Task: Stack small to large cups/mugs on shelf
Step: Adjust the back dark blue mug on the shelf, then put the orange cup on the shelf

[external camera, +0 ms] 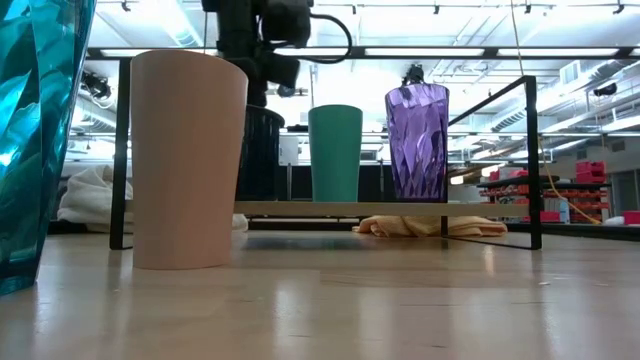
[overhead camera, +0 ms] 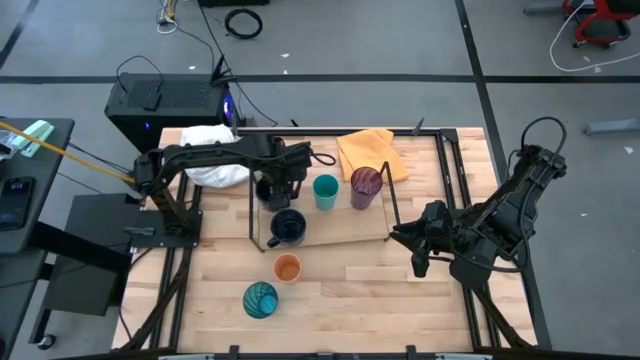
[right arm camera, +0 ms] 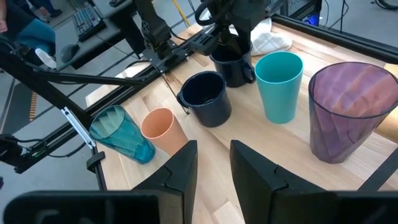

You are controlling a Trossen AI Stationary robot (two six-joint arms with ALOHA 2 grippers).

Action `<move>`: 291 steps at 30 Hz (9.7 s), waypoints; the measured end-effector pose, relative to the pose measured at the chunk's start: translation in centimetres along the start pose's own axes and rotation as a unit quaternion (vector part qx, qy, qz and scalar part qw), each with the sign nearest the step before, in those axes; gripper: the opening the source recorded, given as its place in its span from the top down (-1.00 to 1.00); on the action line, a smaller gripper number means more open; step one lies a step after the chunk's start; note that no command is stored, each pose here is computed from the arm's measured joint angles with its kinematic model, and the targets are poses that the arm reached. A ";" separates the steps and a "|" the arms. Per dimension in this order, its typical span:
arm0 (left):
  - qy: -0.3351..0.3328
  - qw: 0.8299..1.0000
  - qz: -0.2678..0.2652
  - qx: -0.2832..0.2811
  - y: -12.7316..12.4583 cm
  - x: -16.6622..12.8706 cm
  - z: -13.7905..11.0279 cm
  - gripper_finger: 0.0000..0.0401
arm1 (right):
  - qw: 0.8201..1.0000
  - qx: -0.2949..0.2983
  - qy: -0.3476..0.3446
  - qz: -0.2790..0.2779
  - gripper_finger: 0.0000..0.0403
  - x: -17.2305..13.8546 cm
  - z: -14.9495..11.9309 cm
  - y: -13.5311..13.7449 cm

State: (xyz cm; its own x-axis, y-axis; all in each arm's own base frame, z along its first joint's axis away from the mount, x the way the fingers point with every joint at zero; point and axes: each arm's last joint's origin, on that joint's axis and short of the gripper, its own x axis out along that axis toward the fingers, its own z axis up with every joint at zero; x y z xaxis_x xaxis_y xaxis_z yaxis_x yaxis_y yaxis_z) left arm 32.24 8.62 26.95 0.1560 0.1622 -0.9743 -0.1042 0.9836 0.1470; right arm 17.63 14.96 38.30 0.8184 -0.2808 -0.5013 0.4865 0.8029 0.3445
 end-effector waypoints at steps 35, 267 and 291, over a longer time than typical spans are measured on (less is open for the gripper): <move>0.021 1.000 -0.008 0.006 0.0 -1.0 -1.0 0.36 | 1.000 -0.005 0.001 -0.003 0.49 0.0 0.0 -0.1; -0.030 0.972 -0.048 0.227 -14.3 -4.5 8.6 0.95 | 0.999 -0.038 0.035 -0.001 0.49 0.7 0.3 -0.3; -0.022 0.970 -0.066 0.234 -14.7 -3.6 8.9 0.95 | 0.999 -0.036 0.035 0.001 0.49 0.7 0.3 -0.2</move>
State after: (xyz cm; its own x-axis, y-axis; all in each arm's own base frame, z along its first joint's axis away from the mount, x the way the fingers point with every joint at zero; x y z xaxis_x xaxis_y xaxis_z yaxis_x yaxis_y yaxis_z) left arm 41.98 -5.74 29.76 0.1814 0.0262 -0.9831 0.3746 0.9224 0.0937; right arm 18.20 14.42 38.15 0.7947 -0.2437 -0.5559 0.4595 0.8401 0.2885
